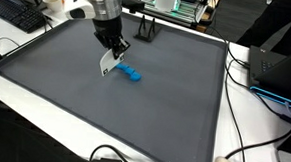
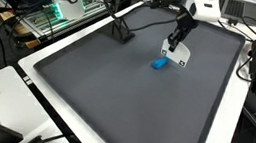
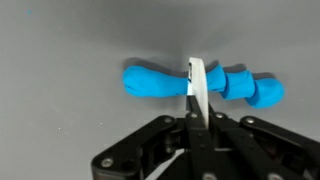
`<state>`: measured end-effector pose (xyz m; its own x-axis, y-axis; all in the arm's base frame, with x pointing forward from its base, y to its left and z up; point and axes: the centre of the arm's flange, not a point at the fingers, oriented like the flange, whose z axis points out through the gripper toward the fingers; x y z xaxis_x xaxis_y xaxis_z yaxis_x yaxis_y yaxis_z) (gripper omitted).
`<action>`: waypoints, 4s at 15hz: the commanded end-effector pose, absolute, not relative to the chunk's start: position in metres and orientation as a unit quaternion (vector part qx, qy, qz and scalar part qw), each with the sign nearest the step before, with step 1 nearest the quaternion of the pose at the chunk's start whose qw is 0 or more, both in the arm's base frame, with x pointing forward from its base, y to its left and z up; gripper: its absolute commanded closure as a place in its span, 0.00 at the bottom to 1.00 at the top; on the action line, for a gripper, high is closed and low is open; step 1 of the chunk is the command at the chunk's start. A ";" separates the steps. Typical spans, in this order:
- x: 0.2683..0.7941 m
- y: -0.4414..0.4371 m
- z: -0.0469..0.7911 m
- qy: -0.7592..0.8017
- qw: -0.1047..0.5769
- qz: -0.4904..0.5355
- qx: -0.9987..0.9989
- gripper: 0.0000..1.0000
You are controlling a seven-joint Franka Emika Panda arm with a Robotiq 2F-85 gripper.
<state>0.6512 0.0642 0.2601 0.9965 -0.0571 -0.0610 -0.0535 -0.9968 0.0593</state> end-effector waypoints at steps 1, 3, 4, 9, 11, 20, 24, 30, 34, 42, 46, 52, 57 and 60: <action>0.656 0.062 0.250 -0.020 0.029 -0.031 0.999 0.99; 0.656 0.062 0.247 -0.020 0.029 -0.032 0.999 0.99; 0.656 0.062 0.245 -0.020 0.029 -0.032 0.999 0.99; 0.647 0.062 0.229 -0.022 0.026 -0.044 0.998 0.99; 0.643 0.061 0.223 -0.023 0.025 -0.049 0.998 0.99; 0.624 0.060 0.230 -0.035 0.017 -0.073 0.997 0.99; 0.619 0.063 0.233 -0.035 0.012 -0.074 0.997 0.99; 0.618 0.065 0.245 -0.034 0.016 -0.087 0.995 0.99; 0.621 0.064 0.260 -0.031 0.021 -0.082 0.996 0.99; 0.633 0.050 0.286 -0.031 0.030 -0.054 0.998 0.99; 0.640 0.041 0.285 -0.029 0.039 -0.048 0.998 0.99; 0.647 0.037 0.279 -0.020 0.039 -0.045 0.998 0.99; 0.648 0.036 0.268 -0.004 0.043 -0.046 0.998 0.99; 0.649 0.035 0.263 0.007 0.048 -0.046 0.998 0.99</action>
